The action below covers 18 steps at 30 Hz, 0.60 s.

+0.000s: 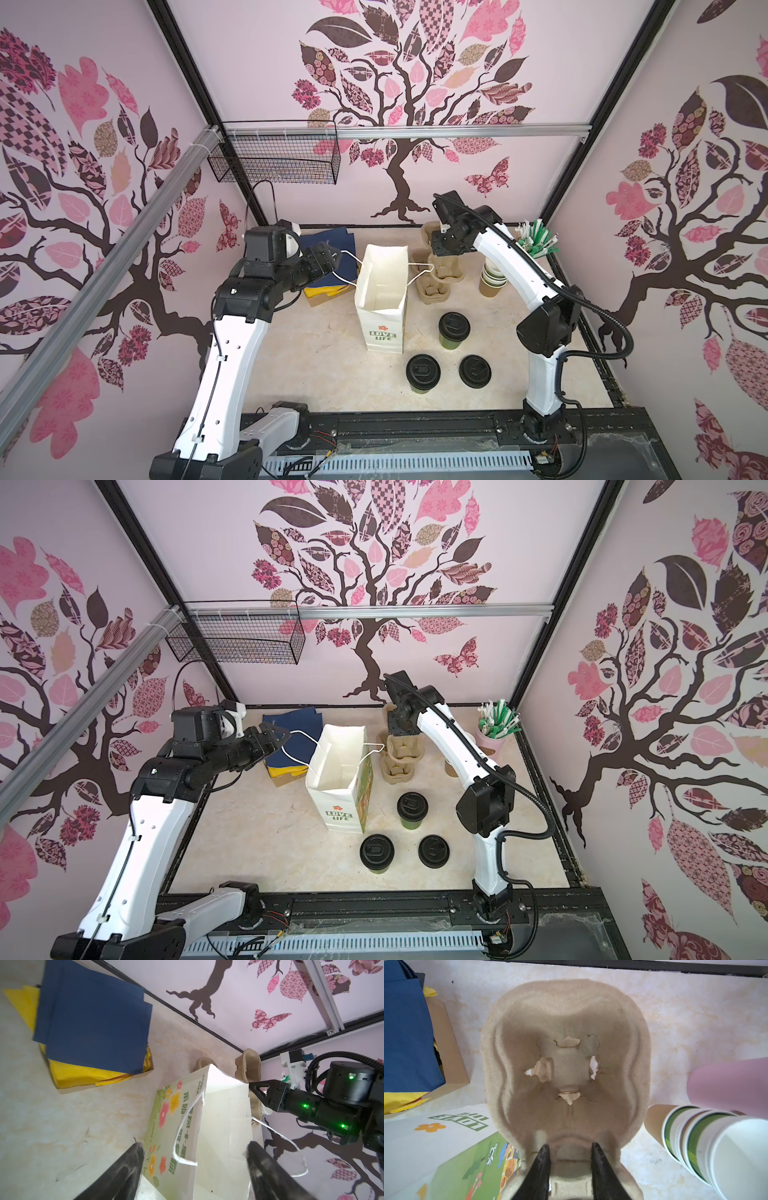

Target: Pack the takeout coffee

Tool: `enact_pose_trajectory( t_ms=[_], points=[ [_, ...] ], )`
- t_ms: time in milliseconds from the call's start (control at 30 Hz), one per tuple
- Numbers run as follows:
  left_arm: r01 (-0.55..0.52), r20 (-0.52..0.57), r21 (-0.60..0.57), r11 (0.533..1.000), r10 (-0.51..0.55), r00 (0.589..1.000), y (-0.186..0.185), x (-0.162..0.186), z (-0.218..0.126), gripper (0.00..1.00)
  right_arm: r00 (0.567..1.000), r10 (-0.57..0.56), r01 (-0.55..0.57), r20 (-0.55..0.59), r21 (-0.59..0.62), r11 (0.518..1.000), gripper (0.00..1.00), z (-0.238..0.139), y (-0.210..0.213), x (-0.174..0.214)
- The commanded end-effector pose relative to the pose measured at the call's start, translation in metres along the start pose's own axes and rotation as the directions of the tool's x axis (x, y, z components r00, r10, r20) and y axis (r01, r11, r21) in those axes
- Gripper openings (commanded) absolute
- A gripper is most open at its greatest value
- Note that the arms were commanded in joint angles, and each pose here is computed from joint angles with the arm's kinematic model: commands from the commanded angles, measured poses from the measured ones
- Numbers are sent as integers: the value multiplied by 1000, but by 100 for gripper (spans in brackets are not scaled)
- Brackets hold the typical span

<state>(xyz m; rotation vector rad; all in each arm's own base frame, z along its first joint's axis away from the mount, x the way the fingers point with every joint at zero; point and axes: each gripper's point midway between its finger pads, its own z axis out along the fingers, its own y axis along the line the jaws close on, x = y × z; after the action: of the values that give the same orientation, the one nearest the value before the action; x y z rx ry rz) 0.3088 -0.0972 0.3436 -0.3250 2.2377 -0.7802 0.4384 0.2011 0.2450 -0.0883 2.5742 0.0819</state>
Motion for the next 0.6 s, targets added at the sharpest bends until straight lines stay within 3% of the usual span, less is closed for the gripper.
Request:
enact_pose_trajectory(
  t_ms=[0,333,467,567],
  points=[
    [-38,-59,90,995,44,997,-9,10,12,83,999,27,-28,29,30,999,31,-47,-22,8],
    [-140,-271,6,990,136,953,10,52,46,83,998,63,-61,-27,68,996,31,-82,-51,58],
    [-155,-310,8,988,150,939,12,60,56,75,996,79,-75,-45,70,995,31,-97,-59,74],
    [-156,-329,7,988,150,933,12,62,63,62,995,85,-81,-47,75,994,31,-105,-64,81]
  ],
)
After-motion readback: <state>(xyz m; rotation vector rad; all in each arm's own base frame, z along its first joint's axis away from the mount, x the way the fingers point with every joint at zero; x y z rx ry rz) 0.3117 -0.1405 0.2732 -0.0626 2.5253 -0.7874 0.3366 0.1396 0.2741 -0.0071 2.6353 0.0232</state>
